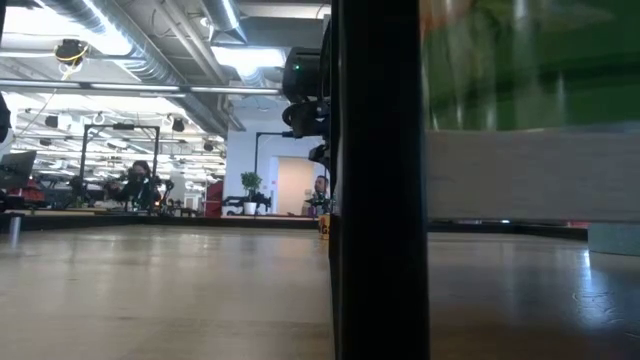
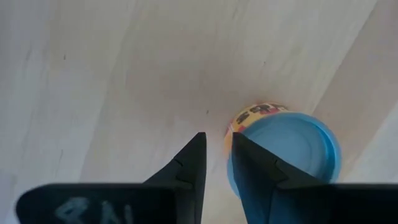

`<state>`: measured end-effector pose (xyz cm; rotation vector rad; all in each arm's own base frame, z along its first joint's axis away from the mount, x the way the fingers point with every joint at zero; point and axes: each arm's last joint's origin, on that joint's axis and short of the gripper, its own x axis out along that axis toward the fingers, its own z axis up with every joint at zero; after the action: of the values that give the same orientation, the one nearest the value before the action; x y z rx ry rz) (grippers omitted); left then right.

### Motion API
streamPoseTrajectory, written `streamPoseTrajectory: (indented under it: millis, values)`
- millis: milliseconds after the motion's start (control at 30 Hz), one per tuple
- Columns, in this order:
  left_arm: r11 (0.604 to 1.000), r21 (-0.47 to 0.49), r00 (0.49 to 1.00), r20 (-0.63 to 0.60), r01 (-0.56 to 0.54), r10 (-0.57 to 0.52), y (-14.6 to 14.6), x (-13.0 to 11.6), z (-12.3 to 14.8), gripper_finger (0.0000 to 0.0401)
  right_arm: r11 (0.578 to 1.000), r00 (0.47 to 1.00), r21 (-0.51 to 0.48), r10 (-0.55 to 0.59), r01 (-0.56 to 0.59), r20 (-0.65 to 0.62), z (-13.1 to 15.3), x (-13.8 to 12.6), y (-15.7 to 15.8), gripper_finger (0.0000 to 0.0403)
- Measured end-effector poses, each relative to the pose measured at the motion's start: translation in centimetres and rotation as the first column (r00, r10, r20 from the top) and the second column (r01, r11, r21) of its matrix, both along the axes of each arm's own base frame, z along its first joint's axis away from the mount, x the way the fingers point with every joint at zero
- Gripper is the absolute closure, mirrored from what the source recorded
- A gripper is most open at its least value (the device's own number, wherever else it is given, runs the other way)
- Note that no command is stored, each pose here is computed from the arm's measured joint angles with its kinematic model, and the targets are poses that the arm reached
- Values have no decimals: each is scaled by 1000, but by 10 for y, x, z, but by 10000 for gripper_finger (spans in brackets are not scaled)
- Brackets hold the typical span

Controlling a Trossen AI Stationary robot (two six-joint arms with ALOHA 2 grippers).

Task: Pick and place cans onto a shelf
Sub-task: Put the canned orange on the shelf

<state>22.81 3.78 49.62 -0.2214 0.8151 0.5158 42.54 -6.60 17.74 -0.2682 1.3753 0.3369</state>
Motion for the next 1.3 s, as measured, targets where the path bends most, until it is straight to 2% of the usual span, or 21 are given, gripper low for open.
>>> streamPoseTrajectory:
  millis: [233, 367, 667, 1033, 1300]
  values:
    - [1000, 4, 1000, -3, 5, -5, 0, 0, 0, 364, 999, 999, -9, -49, 49, -4, -7, 3, -1, 324]
    - [1000, 4, 1000, -3, 6, -6, 0, 0, 0, 364, 999, 999, 30, -43, 43, 4, -4, 4, 0, 327]
    - [1000, 5, 1000, -3, 6, -5, 0, 0, 0, 364, 998, 998, -11, -56, 57, 19, 4, 7, -2, 349]
    - [1000, 4, 1000, -3, 5, -5, 0, 0, 0, 364, 990, 990, 1, -143, 143, 14, 5, 5, -12, 349]
    - [1000, 3, 1000, -2, 5, -5, 0, 0, 0, 364, 958, 959, 48, -284, 283, 3, 1, 1, -28, 349]
